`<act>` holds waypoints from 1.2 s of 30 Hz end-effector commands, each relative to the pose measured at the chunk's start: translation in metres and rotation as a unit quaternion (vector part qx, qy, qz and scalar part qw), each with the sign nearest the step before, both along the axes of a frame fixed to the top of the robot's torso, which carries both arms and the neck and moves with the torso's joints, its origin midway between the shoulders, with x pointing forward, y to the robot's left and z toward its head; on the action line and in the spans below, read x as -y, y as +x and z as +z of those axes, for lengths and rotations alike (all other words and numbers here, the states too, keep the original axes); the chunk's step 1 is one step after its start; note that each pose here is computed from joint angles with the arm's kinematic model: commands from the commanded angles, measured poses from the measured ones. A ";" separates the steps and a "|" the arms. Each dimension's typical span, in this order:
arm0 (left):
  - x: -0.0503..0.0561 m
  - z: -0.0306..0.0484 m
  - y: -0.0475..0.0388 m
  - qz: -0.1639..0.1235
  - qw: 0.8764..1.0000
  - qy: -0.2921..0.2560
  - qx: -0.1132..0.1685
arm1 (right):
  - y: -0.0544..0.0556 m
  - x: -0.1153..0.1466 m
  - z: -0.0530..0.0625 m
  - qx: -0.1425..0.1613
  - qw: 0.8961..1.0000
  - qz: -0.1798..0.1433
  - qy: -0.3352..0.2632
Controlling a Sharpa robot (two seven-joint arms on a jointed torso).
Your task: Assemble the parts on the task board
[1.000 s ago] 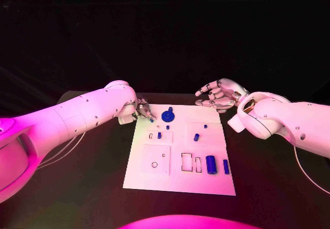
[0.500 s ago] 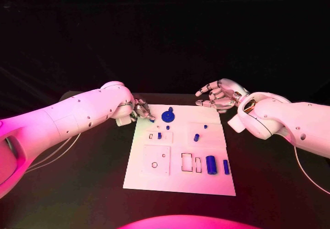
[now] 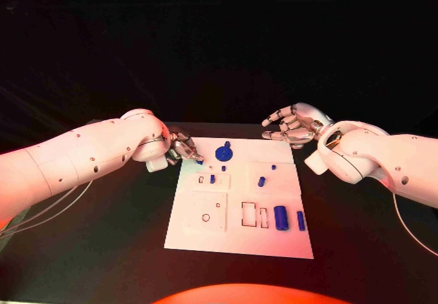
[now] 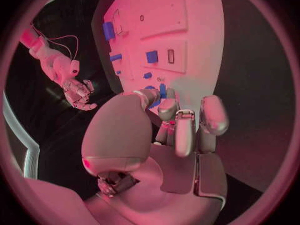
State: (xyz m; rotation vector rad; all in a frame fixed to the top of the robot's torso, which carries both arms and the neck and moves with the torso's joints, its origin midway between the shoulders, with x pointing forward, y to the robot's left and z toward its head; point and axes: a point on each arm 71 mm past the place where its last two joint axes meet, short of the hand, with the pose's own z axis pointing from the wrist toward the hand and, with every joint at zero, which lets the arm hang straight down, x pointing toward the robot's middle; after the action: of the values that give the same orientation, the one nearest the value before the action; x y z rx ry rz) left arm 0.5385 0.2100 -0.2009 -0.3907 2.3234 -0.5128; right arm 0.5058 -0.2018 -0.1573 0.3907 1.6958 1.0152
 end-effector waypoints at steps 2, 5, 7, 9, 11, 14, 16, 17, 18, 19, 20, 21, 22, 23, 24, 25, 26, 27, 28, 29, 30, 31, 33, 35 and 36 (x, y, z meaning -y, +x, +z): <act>0.002 0.0031 -0.0055 0.022 1.000 -0.016 0.008 | 0.000 0.000 0.000 0.001 1.000 0.006 -0.003; 0.002 0.0029 -0.0101 0.032 0.999 -0.016 0.014 | -0.001 0.000 0.000 0.001 1.000 0.006 -0.003; 0.002 0.0015 -0.0135 0.037 0.999 -0.015 0.015 | -0.001 0.001 0.000 0.001 1.000 0.005 -0.003; 0.002 0.0000 -0.0165 0.039 0.999 -0.012 0.017 | -0.001 0.001 0.000 0.001 1.000 0.005 -0.003; 0.003 -0.0014 -0.0189 0.039 0.999 -0.008 0.019 | -0.001 0.002 0.000 0.001 1.000 0.004 -0.003; 0.004 -0.0035 -0.0223 0.036 0.999 0.006 0.027 | -0.001 0.002 0.000 0.001 1.000 0.004 -0.003; 0.005 -0.0053 -0.0244 0.031 0.999 0.017 0.030 | -0.001 0.002 0.000 0.001 1.000 0.004 -0.003; 0.006 -0.0061 -0.0254 0.029 0.999 0.020 0.029 | -0.001 0.002 0.000 0.001 1.000 0.004 -0.003; 0.007 -0.0073 -0.0266 0.026 0.999 0.025 0.028 | -0.001 0.002 0.000 0.001 1.000 0.004 -0.003; 0.008 -0.0083 -0.0278 0.023 0.999 0.029 0.027 | -0.001 0.002 0.000 0.000 1.000 0.004 -0.003; 0.008 -0.0090 -0.0285 0.020 0.999 0.031 0.026 | -0.001 0.002 0.000 0.000 1.000 0.004 -0.003; 0.009 -0.0099 -0.0297 0.016 0.999 0.036 0.024 | -0.001 0.002 0.000 0.000 1.000 0.004 -0.003; 0.010 -0.0108 -0.0307 0.012 0.999 0.040 0.022 | -0.001 0.002 -0.001 0.000 1.000 0.004 -0.003; 0.011 -0.0116 -0.0318 0.008 0.999 0.045 0.021 | -0.001 0.002 -0.001 0.000 1.000 0.004 -0.003; 0.011 -0.0123 -0.0326 0.004 0.999 0.048 0.020 | -0.001 0.002 -0.001 0.000 1.000 0.004 -0.003; 0.012 -0.0129 -0.0333 0.002 0.999 0.051 0.020 | -0.001 0.002 -0.001 0.000 1.000 0.004 -0.003; 0.013 -0.0135 -0.0338 -0.001 0.998 0.053 0.018 | -0.001 0.002 -0.001 0.000 1.000 0.004 -0.003; 0.013 -0.0140 -0.0342 -0.003 0.998 0.055 0.018 | -0.001 0.002 -0.001 0.000 1.000 0.004 -0.003; 0.014 -0.0146 -0.0346 -0.006 0.998 0.058 0.017 | -0.001 0.002 -0.001 0.000 1.000 0.004 -0.003; 0.015 -0.0153 -0.0350 -0.009 0.998 0.061 0.017 | -0.001 0.002 -0.001 0.000 1.000 0.004 -0.003; 0.015 -0.0159 -0.0353 -0.011 0.998 0.063 0.017 | -0.001 0.002 -0.001 0.000 1.000 0.004 -0.003; 0.016 -0.0164 -0.0356 -0.014 0.998 0.066 0.017 | -0.001 0.002 -0.001 0.000 1.000 0.004 -0.003; 0.017 -0.0177 -0.0363 -0.020 0.997 0.073 0.018 | -0.001 0.002 -0.001 0.000 1.000 0.005 -0.003; 0.018 -0.0183 -0.0366 -0.024 0.996 0.078 0.019 | -0.001 0.002 -0.001 -0.001 1.000 0.005 -0.003; 0.019 -0.0187 -0.0368 -0.026 0.996 0.082 0.020 | -0.001 0.002 -0.001 -0.001 1.000 0.005 -0.003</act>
State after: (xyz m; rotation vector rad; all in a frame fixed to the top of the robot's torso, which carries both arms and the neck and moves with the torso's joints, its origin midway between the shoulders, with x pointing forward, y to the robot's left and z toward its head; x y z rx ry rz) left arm 0.5027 0.1928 -0.2190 -0.3086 2.3118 -0.3913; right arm 0.5057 -0.2051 -0.1581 0.3957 1.6962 1.0089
